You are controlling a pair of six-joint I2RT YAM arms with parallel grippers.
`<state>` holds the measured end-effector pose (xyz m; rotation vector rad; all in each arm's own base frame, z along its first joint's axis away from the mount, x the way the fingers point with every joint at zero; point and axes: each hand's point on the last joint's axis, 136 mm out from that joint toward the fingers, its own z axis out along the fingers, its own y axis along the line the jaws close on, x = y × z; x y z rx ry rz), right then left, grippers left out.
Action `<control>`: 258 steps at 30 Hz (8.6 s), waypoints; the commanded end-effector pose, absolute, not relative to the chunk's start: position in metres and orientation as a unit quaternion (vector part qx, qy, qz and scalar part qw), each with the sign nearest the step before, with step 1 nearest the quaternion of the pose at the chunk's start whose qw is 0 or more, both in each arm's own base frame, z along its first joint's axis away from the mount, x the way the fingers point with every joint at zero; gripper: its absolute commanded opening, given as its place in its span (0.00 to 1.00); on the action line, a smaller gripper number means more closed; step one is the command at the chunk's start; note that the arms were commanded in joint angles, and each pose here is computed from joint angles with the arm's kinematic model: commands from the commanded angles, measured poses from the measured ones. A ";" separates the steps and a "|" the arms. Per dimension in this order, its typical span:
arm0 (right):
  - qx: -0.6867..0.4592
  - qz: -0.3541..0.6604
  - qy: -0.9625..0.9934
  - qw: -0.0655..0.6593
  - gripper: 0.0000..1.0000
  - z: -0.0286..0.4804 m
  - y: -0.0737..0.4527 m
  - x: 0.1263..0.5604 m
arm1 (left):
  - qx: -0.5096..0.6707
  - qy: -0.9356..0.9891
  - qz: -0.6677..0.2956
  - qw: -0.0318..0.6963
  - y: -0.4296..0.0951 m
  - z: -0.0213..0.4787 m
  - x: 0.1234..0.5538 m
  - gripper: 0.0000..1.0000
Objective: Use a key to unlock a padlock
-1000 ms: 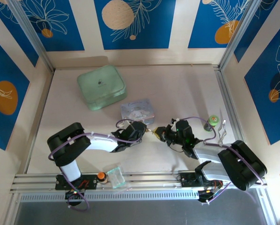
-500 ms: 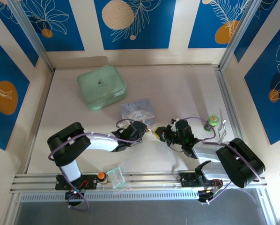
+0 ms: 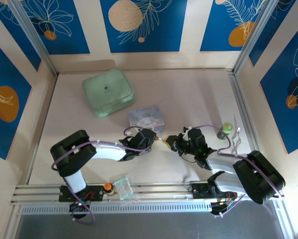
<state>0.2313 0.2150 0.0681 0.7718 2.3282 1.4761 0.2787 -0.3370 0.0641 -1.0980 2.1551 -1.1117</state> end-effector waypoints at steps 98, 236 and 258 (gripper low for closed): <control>0.136 0.543 0.800 0.216 0.00 0.114 0.235 0.248 | -0.342 0.781 -0.442 0.279 -0.321 0.090 0.253 0.66; -0.101 0.573 0.746 0.324 0.00 0.210 0.207 0.225 | 0.006 0.835 -0.324 0.445 -0.296 0.203 0.255 1.00; -0.034 0.487 0.820 0.300 0.00 0.147 0.180 0.219 | -0.146 0.883 -0.247 0.371 -0.331 0.094 0.260 0.68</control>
